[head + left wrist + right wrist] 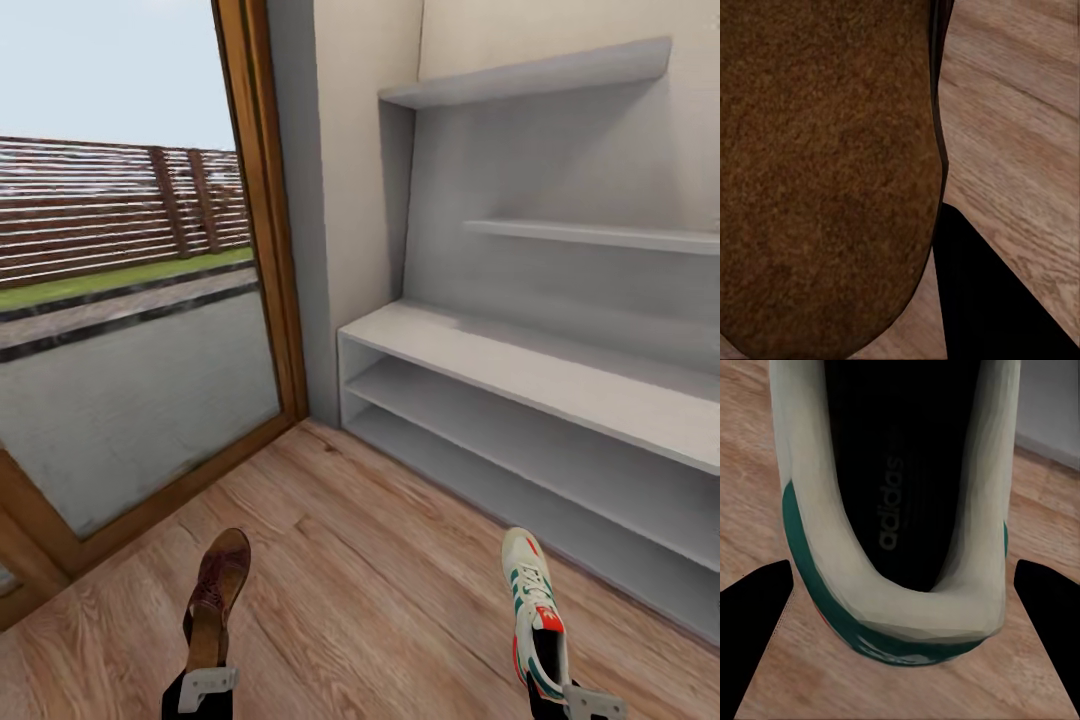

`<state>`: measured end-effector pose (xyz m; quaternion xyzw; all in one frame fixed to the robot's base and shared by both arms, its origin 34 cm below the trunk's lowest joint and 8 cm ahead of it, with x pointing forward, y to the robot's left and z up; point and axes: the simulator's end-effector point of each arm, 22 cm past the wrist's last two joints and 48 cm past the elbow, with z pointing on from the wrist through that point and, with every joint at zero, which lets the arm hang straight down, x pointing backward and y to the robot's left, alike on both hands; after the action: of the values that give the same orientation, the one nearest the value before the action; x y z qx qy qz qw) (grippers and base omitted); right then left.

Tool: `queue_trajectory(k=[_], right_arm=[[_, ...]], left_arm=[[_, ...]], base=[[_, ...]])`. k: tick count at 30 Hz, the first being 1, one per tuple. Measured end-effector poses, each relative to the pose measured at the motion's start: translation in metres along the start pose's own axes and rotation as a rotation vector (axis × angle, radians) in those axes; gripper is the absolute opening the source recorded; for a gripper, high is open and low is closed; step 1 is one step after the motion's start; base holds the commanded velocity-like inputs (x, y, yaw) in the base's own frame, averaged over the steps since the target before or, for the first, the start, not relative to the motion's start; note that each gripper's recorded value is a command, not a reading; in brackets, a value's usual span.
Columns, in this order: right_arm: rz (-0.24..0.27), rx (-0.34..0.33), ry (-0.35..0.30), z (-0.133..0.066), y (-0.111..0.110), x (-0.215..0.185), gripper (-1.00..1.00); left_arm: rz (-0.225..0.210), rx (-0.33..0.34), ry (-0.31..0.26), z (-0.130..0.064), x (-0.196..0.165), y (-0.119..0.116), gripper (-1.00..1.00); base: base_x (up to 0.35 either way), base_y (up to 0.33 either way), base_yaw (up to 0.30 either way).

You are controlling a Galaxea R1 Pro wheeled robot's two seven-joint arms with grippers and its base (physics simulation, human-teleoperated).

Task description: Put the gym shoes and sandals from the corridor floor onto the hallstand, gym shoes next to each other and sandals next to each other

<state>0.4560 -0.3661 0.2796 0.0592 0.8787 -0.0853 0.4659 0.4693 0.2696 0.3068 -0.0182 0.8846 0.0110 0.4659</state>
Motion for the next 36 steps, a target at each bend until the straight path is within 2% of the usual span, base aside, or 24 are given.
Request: queue_trajectory(k=[17,31,36], right_arm=[[0.000,0.000,0.000,0.0000,0.0000,0.0001,-1.00],[0.000,0.000,0.000,0.0000,0.0000,0.0002,-1.00],[-0.001,0.000,0.000,0.0000,0.0000,0.0003,-1.00]], left_arm=[[0.000,0.000,0.000,0.0001,0.0000,0.0001,-1.00],[-0.001,-0.001,0.000,0.0001,-0.0001,0.0006,-1.00],[0.000,-0.001,0.000,0.0001,0.0001,0.0002,-1.00]], base=[[0.235,0.262,-0.267],[0.098,0.294,-0.267],[0.075,0.085,-0.267]])
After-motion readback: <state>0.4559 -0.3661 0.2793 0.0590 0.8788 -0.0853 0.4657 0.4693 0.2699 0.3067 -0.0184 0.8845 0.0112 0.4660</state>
